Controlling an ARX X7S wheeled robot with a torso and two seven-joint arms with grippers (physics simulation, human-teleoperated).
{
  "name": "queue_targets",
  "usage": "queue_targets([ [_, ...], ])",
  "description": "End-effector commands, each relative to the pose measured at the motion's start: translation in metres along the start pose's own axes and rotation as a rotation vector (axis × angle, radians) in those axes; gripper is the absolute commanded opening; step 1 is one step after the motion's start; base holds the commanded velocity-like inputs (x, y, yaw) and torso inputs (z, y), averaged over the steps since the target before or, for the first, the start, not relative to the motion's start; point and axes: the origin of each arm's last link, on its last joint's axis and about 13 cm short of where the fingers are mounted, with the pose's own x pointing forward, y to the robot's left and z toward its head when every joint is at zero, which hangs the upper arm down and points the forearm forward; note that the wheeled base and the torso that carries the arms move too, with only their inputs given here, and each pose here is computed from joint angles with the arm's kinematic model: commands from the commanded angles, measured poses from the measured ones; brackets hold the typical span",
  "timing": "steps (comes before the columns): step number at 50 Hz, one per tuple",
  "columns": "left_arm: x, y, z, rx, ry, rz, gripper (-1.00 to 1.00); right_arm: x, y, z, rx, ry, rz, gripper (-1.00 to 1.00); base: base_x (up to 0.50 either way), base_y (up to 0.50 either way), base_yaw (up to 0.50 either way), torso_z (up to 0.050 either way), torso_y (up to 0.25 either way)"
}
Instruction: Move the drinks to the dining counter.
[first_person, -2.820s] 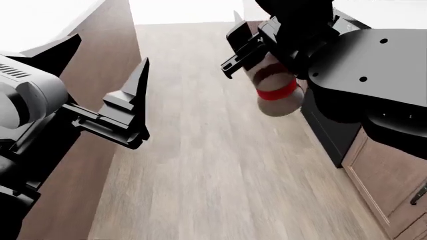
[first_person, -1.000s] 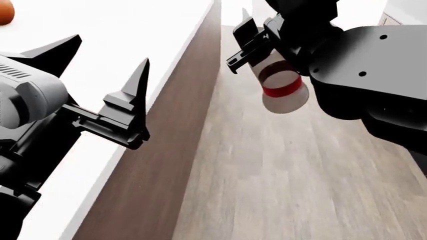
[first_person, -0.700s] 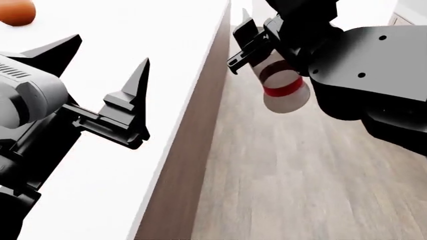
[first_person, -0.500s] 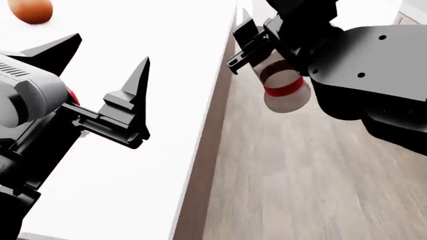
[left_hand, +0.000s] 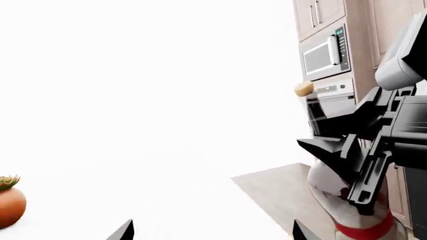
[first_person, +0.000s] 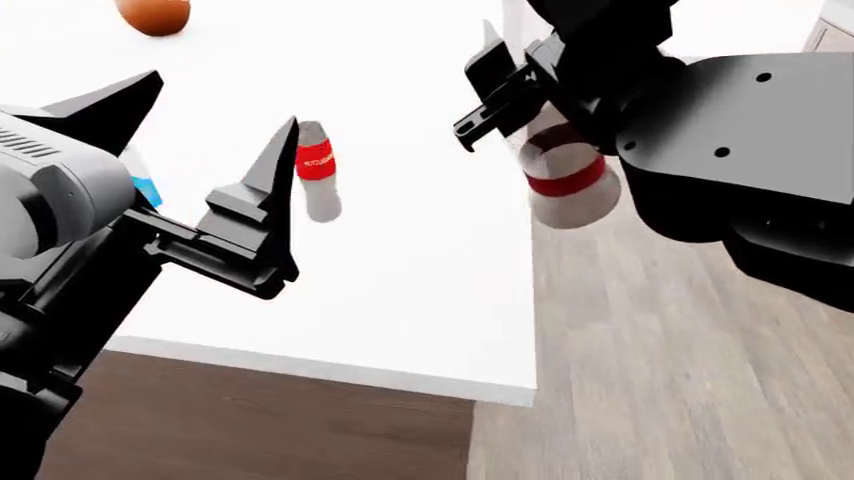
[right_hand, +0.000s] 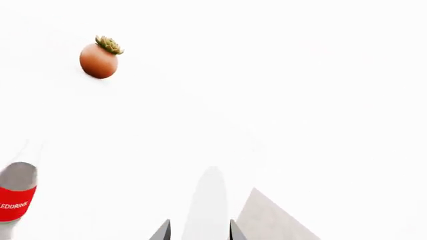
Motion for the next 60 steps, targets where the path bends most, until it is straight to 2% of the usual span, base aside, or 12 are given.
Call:
queue_targets([
  [1, -0.0003, 0.0001, 0.0003, 0.000, 0.000, 0.000, 1.00, 0.0009, -0.0132, 0.0101, -0.047, -0.053, -0.125, -1.00, -0.47, -0.26, 0.00, 0.000, 0.000],
  [60, 0.0001, -0.0006, 0.0026, 0.003, -0.007, -0.005, 1.00, 0.0000, -0.0138, 0.0133, -0.076, -0.051, -0.132, -1.00, -0.49, -0.10, 0.00, 0.001, 0.002],
])
